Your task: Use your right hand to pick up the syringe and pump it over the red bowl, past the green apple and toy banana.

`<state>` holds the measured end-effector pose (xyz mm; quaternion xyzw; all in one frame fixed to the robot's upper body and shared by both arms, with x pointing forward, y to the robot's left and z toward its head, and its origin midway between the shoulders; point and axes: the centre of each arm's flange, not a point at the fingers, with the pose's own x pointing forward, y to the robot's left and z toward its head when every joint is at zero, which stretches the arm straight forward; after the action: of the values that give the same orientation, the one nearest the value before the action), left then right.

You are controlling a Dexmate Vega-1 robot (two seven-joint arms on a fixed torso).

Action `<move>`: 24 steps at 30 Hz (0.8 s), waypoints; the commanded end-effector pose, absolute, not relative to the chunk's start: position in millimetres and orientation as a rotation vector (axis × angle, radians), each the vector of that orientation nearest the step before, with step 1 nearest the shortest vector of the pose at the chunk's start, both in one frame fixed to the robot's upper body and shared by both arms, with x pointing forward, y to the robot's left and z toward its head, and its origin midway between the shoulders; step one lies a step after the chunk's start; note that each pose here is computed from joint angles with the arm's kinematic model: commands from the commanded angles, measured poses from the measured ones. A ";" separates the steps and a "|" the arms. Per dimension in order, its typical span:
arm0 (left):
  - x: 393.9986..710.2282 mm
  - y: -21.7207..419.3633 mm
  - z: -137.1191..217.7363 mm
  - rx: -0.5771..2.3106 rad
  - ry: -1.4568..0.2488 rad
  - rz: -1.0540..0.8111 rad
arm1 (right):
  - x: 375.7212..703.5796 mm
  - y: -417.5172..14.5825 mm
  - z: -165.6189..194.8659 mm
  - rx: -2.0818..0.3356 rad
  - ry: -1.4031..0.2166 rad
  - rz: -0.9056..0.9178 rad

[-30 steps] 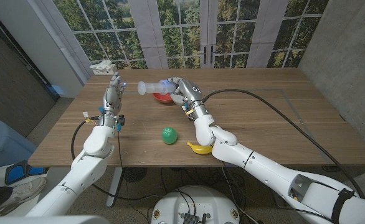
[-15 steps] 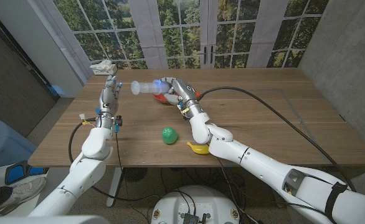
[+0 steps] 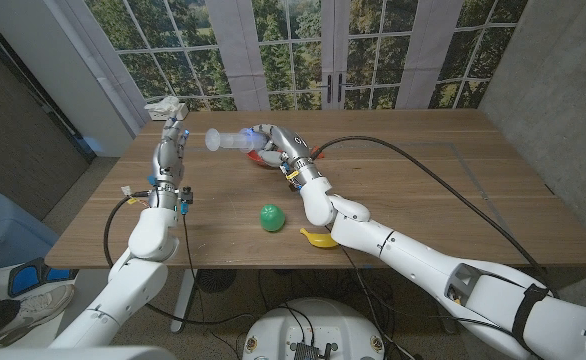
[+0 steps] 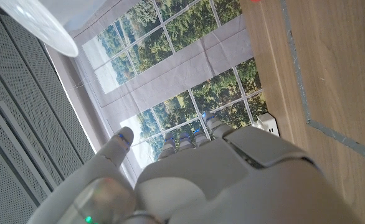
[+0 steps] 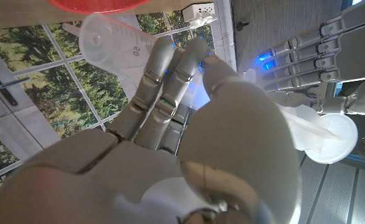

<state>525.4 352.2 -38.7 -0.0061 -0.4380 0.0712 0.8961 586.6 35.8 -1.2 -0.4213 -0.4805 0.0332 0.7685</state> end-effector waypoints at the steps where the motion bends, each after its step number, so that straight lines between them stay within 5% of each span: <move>1: 505.6 348.4 -31.3 0.043 -0.967 0.206 | 587.4 47.3 2.9 -0.916 -1.051 0.105; 24: 475.4 351.8 -24.1 0.135 -1.063 0.366 | 600.0 78.0 9.2 -0.969 -1.028 0.144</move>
<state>488.4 350.7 -28.3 0.0420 -0.4851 0.1394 0.8623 593.8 66.9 6.6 -0.4350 -0.4787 0.0626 0.7601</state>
